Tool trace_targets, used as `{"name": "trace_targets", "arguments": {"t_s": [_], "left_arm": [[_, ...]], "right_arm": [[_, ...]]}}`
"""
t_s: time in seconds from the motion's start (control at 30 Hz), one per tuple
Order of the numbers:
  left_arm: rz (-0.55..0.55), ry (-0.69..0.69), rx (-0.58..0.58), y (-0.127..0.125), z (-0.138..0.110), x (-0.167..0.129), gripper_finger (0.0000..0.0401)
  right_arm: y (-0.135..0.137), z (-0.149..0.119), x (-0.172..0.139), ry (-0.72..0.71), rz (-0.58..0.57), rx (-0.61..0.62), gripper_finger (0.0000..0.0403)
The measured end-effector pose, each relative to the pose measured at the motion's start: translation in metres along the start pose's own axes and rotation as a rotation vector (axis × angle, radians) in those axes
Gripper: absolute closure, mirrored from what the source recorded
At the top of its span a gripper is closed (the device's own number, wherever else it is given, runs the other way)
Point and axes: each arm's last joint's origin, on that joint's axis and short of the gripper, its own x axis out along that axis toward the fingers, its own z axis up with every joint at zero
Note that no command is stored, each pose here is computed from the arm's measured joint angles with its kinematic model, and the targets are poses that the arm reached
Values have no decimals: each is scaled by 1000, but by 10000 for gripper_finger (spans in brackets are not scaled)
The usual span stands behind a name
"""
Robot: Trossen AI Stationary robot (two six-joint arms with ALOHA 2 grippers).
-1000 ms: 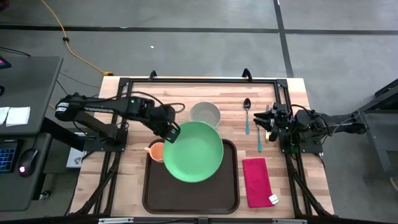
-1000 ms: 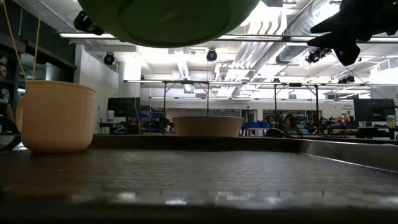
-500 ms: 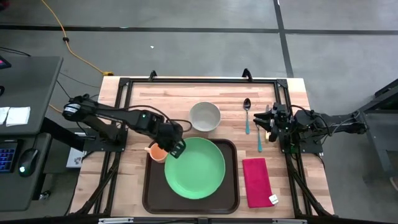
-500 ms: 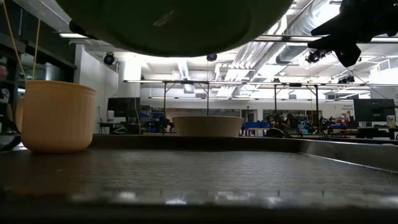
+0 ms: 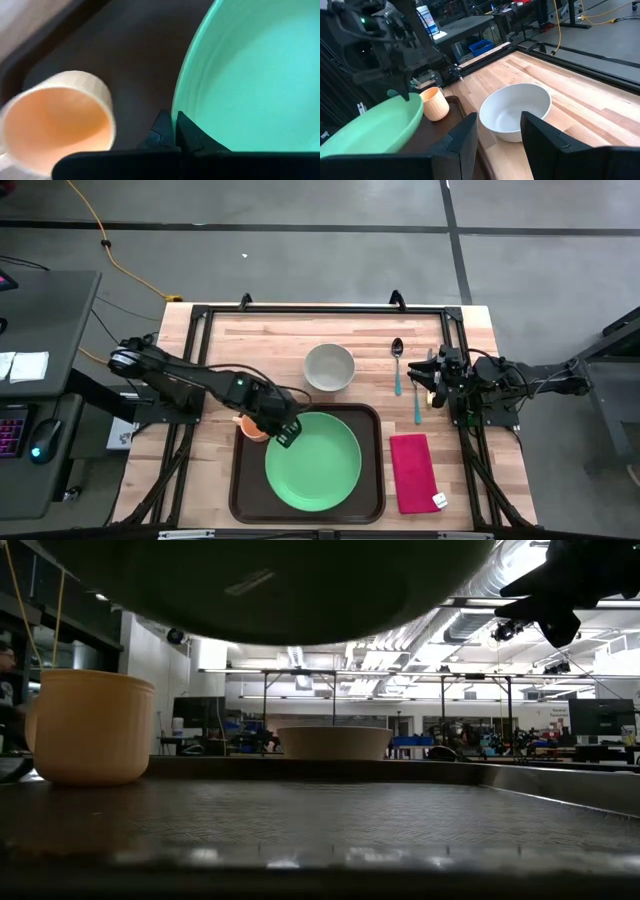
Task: Set up tray
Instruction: Put the green plate in the center of the brown tray
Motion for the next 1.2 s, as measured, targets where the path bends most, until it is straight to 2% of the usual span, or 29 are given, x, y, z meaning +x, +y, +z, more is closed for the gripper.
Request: {"name": "trace_targets", "arguments": {"t_s": [0.33, 0.5, 0.83, 1.2], "left_arm": [[75, 69, 44, -7, 4, 39, 388], [90, 87, 62, -8, 5, 48, 388], [112, 64, 79, -6, 5, 49, 388], [170, 114, 90, 0, 2, 48, 388]], "right_arm": [[0, 0, 0, 1, 0, 7, 274], [0, 0, 0, 1, 0, 8, 274], [0, 0, 0, 1, 0, 11, 274], [0, 0, 0, 1, 1, 9, 274]]}}
